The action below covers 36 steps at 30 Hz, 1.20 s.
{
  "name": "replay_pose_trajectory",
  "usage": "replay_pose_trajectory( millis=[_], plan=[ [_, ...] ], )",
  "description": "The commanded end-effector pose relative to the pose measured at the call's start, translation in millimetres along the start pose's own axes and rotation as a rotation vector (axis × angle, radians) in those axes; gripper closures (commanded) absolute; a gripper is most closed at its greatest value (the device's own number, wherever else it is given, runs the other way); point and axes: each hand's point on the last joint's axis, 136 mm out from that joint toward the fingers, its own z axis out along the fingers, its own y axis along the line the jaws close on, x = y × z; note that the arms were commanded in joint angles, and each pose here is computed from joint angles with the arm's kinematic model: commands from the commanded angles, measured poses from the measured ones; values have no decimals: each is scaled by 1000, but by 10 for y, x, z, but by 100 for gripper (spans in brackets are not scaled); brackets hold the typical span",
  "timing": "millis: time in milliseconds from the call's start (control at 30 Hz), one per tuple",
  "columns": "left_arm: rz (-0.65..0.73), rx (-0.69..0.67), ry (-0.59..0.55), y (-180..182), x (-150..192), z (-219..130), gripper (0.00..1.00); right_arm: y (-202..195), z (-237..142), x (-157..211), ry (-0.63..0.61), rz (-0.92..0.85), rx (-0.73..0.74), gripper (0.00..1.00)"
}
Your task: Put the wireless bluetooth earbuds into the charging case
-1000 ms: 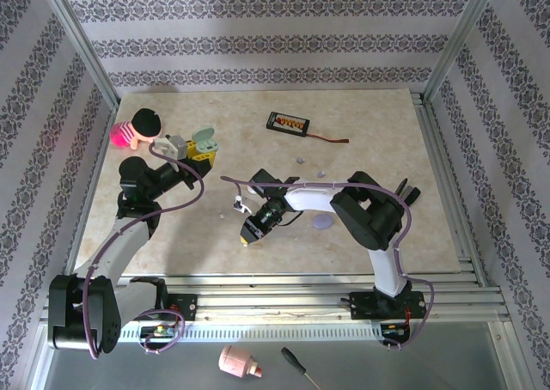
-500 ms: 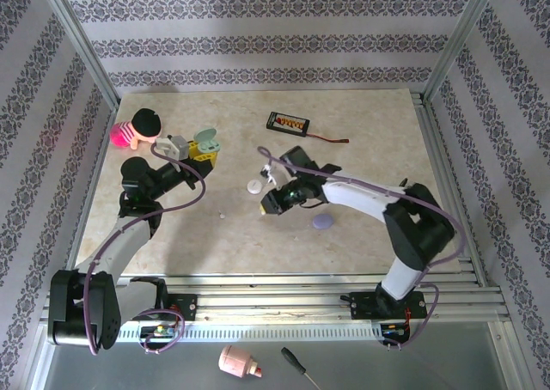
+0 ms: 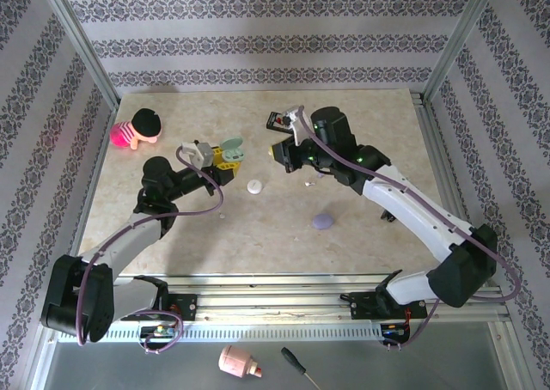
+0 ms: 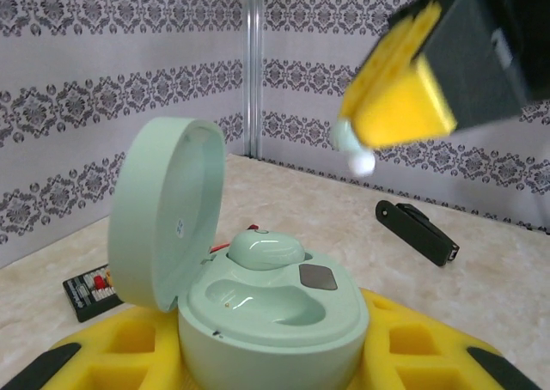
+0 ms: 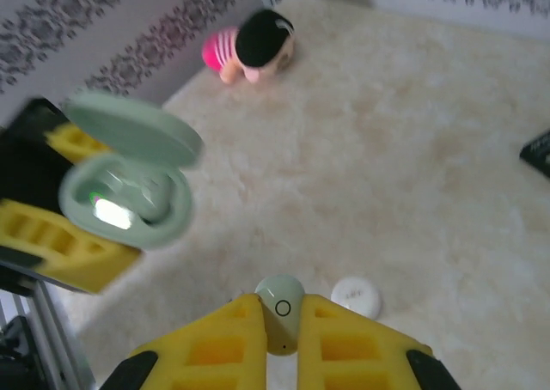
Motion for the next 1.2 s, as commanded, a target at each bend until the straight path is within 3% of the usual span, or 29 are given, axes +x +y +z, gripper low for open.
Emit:
replay_pose_trajectory(
  millis=[0, 467, 1167],
  plan=[
    [80, 19, -48, -14, -223, 81, 77, 178, -90, -190, -37, -73, -8, 90],
    [108, 22, -41, -80, -211, 230, 77, 586, 184, -407, -49, -138, -66, 90],
    [114, -22, -48, -43, -224, 187, 77, 716, 551, -126, 52, -107, -123, 90]
  ],
)
